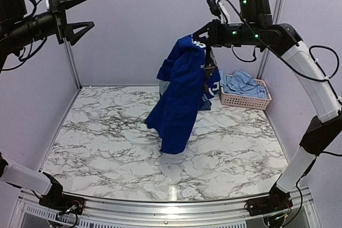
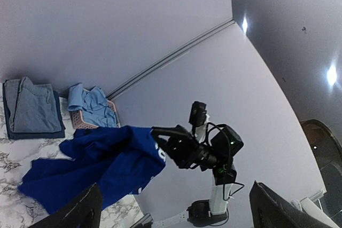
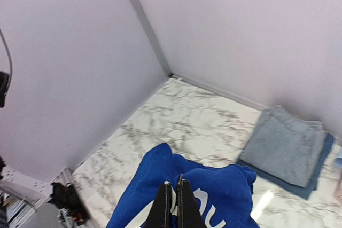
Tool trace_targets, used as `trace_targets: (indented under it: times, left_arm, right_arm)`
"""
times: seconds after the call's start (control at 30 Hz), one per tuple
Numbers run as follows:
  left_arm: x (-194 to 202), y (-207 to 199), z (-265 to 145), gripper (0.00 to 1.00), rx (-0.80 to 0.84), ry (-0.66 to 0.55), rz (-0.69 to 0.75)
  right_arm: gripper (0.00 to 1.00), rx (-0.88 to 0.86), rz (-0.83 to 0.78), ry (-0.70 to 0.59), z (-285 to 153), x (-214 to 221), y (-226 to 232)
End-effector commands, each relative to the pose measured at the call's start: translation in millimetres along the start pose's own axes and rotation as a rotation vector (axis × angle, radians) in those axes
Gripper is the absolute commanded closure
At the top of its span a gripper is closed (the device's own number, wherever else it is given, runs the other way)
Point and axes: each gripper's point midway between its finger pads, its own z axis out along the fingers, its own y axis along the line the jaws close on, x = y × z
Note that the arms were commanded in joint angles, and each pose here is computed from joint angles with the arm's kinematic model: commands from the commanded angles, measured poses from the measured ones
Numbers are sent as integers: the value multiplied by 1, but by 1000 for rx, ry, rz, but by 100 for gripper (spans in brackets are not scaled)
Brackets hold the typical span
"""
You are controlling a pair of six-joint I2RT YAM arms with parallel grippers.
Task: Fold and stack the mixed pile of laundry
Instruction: Place the crumpled T-shirt at the center of the board, then pick up the crumpled T-shirt from the center of the board.
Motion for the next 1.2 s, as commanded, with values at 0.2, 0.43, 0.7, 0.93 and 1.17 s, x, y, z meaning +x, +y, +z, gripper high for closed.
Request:
trace_targets:
  times: [0.2, 0.43, 0.7, 0.93, 1.17]
  left_arm:
    - [44, 69, -18, 1, -143, 48, -4]
    - [141, 215, -38, 1, -415, 233, 49]
    - [269, 307, -66, 5, -613, 529, 51]
    - [334, 380, -84, 27, -923, 727, 98]
    - [329, 424, -86, 33, -1156, 678, 110]
  right_arm:
    - [63, 120, 170, 160, -16, 91, -57]
    - [13, 330, 165, 397, -50, 201, -107]
    - [23, 110, 122, 630, 3, 295, -47]
    - [23, 82, -85, 693, 79, 294, -48]
    - [21, 25, -213, 715, 153, 300, -34]
